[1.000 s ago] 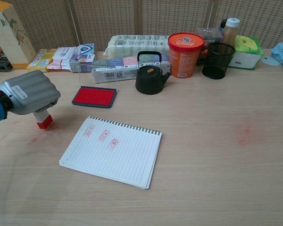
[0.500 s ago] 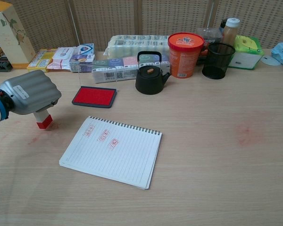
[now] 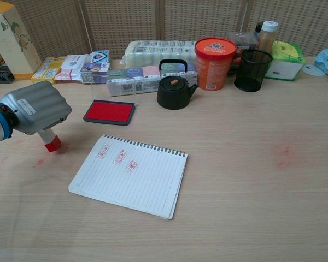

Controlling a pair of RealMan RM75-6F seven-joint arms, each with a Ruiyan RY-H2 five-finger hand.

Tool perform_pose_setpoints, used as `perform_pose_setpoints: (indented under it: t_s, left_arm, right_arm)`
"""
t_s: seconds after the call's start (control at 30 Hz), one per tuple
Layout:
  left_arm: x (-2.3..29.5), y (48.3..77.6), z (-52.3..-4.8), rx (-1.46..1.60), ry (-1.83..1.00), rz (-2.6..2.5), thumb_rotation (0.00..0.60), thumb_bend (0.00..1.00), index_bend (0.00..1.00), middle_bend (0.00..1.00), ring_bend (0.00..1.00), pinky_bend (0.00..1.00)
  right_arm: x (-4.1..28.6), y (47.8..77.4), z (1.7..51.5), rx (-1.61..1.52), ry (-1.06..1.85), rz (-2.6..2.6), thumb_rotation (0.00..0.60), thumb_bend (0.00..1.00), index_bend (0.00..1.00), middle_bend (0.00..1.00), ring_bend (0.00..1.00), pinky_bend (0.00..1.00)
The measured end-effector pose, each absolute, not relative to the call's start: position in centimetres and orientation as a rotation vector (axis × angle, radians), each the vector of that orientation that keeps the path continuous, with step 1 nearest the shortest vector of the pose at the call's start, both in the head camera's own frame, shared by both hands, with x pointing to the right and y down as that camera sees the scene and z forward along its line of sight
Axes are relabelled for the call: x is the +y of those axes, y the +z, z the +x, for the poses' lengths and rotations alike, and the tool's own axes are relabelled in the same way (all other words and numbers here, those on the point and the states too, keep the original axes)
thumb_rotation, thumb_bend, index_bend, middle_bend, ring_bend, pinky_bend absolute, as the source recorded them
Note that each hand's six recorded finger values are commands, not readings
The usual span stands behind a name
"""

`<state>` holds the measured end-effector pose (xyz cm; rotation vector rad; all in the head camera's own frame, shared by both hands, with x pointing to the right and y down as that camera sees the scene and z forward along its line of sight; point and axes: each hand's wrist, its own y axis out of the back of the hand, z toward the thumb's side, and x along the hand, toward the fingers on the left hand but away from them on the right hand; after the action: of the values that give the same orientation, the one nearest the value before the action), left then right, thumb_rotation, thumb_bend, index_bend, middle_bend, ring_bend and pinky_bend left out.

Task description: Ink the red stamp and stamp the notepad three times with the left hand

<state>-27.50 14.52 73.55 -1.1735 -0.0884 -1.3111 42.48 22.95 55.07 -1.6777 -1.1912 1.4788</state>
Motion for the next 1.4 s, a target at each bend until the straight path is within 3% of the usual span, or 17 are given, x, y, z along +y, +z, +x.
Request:
perform_pose_setpoints:
  t_s: [0.23,0.87,1.2,1.3,1.37,1.4]
  left_arm:
    - [14.4,73.5,-27.4,-0.098,-1.322,-1.159,0.6,0.24,0.44,1.0,1.0,1.0]
    - [14.9,73.6,-25.9,-0.168,-1.309,-1.073,0.6,0.25,0.35,1.0,1.0,1.0]
    - [13.6,70.2,-27.5,-0.087,-1.335,-1.079,0.6,0.22,0.31,1.0,1.0,1.0]
    - [13.2,68.7,-28.3,-0.034,-1.351,-1.092,0.6,0.22,0.26,1.0,1.0,1.0]
    - [12.9,67.7,-28.9,0.011,-1.358,-1.118,0.6,0.2,0.2,0.92,0.98,0.99]
    - [12.8,67.0,-29.4,0.046,-1.363,-1.138,0.6,0.19,0.15,0.8,0.91,0.95]
  right_arm:
    - [23.0,55.0,42.5,-1.193,1.479,-1.678,0.6,0.08,0.0,0.0,0.0,0.0]
    - [23.0,54.9,42.6,-1.194,1.482,-1.68,0.6,0.08,0.0,0.0,0.0,0.0]
    - [23.1,55.2,42.3,-1.174,1.488,-1.691,0.6,0.08,0.0,0.0,0.0,0.0]
    - [23.2,55.1,42.1,-1.172,1.483,-1.695,0.6,0.08,0.0,0.0,0.0,0.0]
    - [23.2,55.1,42.0,-1.171,1.479,-1.694,0.6,0.08,0.0,0.0,0.0,0.0]
    - [23.2,55.0,42.0,-1.171,1.476,-1.693,0.6,0.08,0.0,0.0,0.0,0.0]
